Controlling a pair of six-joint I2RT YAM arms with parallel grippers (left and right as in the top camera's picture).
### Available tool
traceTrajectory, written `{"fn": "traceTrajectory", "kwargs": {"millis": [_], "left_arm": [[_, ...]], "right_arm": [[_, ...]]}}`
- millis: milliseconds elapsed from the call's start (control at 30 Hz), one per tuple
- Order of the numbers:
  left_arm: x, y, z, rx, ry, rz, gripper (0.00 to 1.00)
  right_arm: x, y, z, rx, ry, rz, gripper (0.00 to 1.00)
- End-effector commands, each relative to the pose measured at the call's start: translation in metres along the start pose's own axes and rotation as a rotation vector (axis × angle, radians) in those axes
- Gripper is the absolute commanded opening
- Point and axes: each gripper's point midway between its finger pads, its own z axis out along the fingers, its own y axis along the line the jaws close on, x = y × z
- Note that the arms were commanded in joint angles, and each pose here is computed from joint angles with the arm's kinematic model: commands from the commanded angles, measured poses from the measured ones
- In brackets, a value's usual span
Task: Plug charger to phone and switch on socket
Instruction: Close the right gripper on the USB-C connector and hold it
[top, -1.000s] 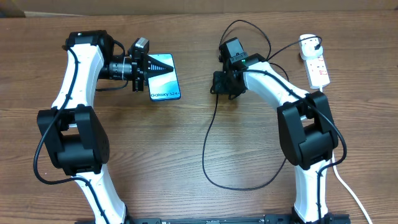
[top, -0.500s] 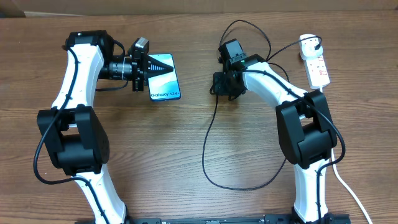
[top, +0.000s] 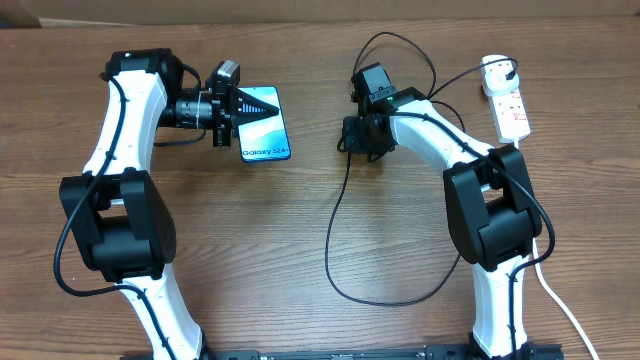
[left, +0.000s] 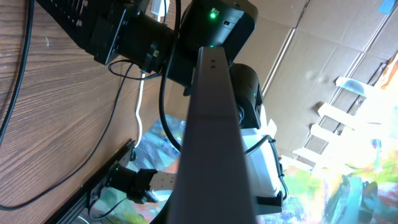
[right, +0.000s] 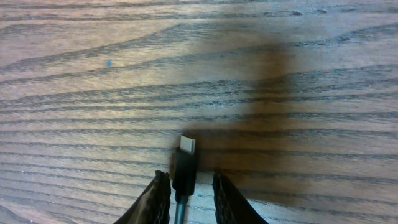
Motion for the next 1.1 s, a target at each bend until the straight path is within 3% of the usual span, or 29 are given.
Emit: {"fn": "traceTrajectory", "kwargs": {"millis": [0, 833, 1067], "left_arm": [[0.01, -0.02, -0.001, 0.026, -0.002, 0.077, 0.04], [0.01, -0.02, -0.001, 0.026, -0.002, 0.077, 0.04], [0.01, -0.02, -0.001, 0.026, -0.002, 0.077, 0.04]], "right_arm": [[0.007, -0.003, 0.009, 0.024, 0.019, -0.006, 0.23], [0.014, 0.0, 0.012, 0.041, 0.037, -0.01, 0.23], [0.025, -0.002, 0.028, 0.032, 0.087, -0.004, 0.13]]}}
